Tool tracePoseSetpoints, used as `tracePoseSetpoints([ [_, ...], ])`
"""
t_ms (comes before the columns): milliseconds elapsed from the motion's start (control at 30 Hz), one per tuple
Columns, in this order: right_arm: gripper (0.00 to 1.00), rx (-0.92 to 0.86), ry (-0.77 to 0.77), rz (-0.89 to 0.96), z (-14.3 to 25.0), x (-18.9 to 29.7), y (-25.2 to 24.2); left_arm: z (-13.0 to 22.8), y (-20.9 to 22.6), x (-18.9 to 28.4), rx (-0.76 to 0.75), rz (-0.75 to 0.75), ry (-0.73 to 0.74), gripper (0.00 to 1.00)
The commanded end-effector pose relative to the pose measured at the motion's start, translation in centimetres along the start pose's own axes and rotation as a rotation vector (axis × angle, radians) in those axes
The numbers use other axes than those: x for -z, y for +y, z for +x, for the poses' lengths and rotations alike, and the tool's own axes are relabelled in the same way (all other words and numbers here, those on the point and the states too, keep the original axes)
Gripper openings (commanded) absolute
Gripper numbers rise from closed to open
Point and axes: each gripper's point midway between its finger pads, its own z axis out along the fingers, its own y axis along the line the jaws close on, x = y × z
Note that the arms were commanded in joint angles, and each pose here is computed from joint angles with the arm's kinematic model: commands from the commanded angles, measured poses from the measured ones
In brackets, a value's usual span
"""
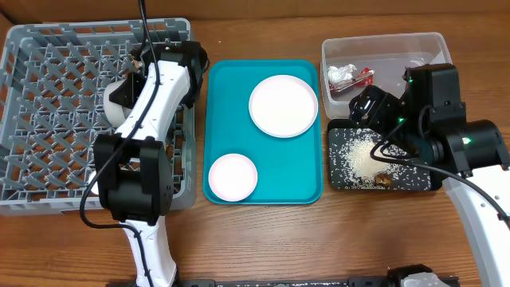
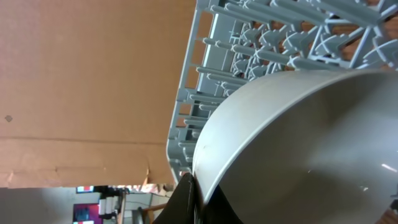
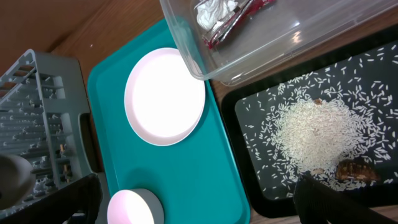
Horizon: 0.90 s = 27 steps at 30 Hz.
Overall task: Sort waste into correct bins and load items into the dishwasher
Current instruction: 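Carry the grey bowl into the dish rack and stand it on edge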
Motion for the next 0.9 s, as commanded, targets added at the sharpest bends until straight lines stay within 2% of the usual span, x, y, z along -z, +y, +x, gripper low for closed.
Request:
tracePoseSetpoints([
  [0,1.00,0.001,-0.035,-0.025,-0.5,1.1,0.5,0.5,-1.2,0.2,-0.033,0.015,0.012,0.04],
  [233,1.00,0.001,-0.035,-0.025,-0.6,1.1,0.5,1.8,-2.5,0.6,-0.068,0.098,0.070,0.04],
  [433,1.00,0.001,-0.032,-0.023,-0.5,1.1,0.5,1.6,-1.8,0.6,-0.082,0.061,0.051,0.04],
  [633,1.00,0.001,-0.031,-0.022,-0.5,1.1,0.5,2.2,-2.7,0.8,-0.082,0.114,0.085,0.04],
  [767,1.00,-0.001,-0.021,-0.014,-0.2,1.1,0.2,2.7,-2.3,0.8,-0.122,0.103,0.096,0.04],
  [867,1.00,-0.002,-0.015,-0.009,-0.1,1.0,0.1,2.1,-1.0,0.7,-0.148,0.031,0.060,0.04],
])
